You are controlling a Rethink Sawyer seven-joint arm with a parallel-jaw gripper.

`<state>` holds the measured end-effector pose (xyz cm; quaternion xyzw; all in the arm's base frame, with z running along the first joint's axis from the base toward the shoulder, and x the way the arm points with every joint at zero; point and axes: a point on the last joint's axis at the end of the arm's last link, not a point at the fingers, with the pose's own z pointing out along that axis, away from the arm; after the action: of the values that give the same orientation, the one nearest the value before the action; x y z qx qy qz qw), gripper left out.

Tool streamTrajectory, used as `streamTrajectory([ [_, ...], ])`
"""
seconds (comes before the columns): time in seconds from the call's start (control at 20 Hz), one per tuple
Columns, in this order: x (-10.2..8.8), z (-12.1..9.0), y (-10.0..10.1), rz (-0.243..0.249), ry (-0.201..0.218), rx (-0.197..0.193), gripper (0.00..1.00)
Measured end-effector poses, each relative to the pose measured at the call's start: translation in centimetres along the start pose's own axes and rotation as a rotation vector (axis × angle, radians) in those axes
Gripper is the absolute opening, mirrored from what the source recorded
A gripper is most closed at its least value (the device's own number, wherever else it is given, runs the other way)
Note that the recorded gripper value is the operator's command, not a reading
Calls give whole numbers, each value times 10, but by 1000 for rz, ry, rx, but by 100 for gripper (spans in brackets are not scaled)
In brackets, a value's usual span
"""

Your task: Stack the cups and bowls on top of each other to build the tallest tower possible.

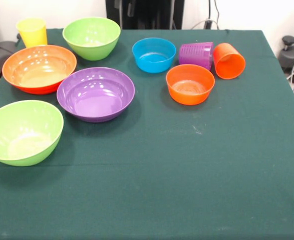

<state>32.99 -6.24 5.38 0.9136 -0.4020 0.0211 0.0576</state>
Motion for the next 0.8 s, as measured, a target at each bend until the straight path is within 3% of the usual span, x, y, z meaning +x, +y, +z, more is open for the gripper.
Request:
streamTrajectory([
  [0.8,11,-4,22,72,7,-18,100],
])
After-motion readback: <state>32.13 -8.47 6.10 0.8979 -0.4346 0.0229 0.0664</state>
